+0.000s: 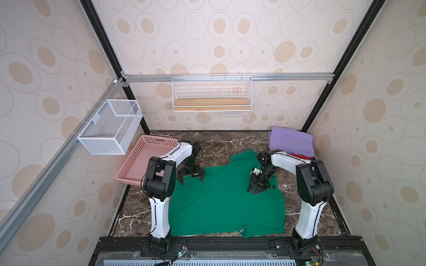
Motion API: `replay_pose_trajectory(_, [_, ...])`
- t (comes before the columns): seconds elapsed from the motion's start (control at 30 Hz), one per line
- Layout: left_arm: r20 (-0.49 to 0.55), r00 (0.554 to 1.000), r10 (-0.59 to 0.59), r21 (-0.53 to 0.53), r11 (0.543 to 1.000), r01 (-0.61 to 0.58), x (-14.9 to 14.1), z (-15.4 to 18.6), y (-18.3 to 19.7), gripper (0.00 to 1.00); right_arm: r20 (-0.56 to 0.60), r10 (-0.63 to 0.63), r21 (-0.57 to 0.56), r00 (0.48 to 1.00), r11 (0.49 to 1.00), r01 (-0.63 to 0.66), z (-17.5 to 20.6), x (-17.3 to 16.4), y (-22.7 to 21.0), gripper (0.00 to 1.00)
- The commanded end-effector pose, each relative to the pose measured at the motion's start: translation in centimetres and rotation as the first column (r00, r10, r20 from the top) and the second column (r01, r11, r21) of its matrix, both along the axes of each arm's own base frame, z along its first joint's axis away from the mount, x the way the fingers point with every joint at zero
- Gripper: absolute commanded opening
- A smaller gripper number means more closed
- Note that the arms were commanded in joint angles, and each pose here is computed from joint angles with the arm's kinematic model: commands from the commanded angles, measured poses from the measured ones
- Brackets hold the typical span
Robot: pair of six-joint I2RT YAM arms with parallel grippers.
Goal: Fold and stack t-shirts
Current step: Smooth out the T-shirt at the center of the board.
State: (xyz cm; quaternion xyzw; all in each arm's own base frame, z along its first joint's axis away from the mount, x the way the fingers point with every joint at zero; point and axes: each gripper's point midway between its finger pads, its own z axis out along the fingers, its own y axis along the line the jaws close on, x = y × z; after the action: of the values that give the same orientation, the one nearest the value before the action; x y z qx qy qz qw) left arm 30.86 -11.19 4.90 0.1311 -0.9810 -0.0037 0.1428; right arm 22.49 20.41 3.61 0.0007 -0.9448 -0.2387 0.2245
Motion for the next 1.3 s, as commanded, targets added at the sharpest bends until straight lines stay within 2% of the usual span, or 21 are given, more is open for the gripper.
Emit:
replay_pose_trajectory(0.0, [-0.066,0.997,0.042,-0.050,0.998,-0.045,-0.3,-1.9,-2.0,0.98,0.033,0.023,0.027,0.999,0.999,-0.024,-1.2,0.0,0.2,0.41])
replay_pose_trajectory(0.17, [-0.089,0.994,0.066,-0.048,0.996,-0.071,0.0,-3.5,-3.1,0.99,-0.016,0.043,0.023,0.999,0.999,-0.043,-3.0,-1.2,0.4,0.41])
replay_pose_trajectory(0.3, [-0.090,0.996,0.018,-0.007,1.000,-0.019,1.0,-3.1,-2.5,0.99,-0.037,0.051,0.031,0.998,0.998,-0.050,-3.7,-2.4,0.6,0.41])
replay_pose_trajectory(0.43, [-0.053,0.996,-0.070,0.081,0.994,0.075,3.7,-1.6,-1.0,0.99,-0.051,0.054,0.029,0.997,0.998,-0.053,-4.1,-3.1,0.4,0.40])
replay_pose_trajectory(0.7, [0.013,0.999,-0.046,0.183,0.982,0.043,8.2,-1.9,2.2,0.99,-0.075,0.051,0.037,0.996,0.998,-0.049,-4.3,-4.0,0.3,0.40])
replay_pose_trajectory(0.8, [0.030,1.000,-0.002,0.204,0.979,-0.005,10.1,-2.7,3.9,0.99,-0.077,0.050,0.038,0.996,0.998,-0.047,-4.4,-4.2,0.2,0.40])
replay_pose_trajectory(1.07, [0.199,0.966,0.163,0.108,0.976,-0.187,17.7,-3.7,7.4,0.99,-0.092,0.045,0.039,0.995,0.998,-0.042,-4.8,-4.4,0.3,0.40])
replay_pose_trajectory(1.13, [0.261,0.942,0.208,0.046,0.973,-0.228,19.5,-2.7,7.9,0.99,-0.098,0.046,0.044,0.994,0.998,-0.041,-4.8,-4.4,0.4,0.40])
replay_pose_trajectory(1.27, [0.403,0.863,0.303,-0.071,0.951,-0.301,23.0,0.2,9.4,0.99,-0.105,0.039,0.045,0.994,0.998,-0.034,-5.0,-4.5,0.3,0.40])
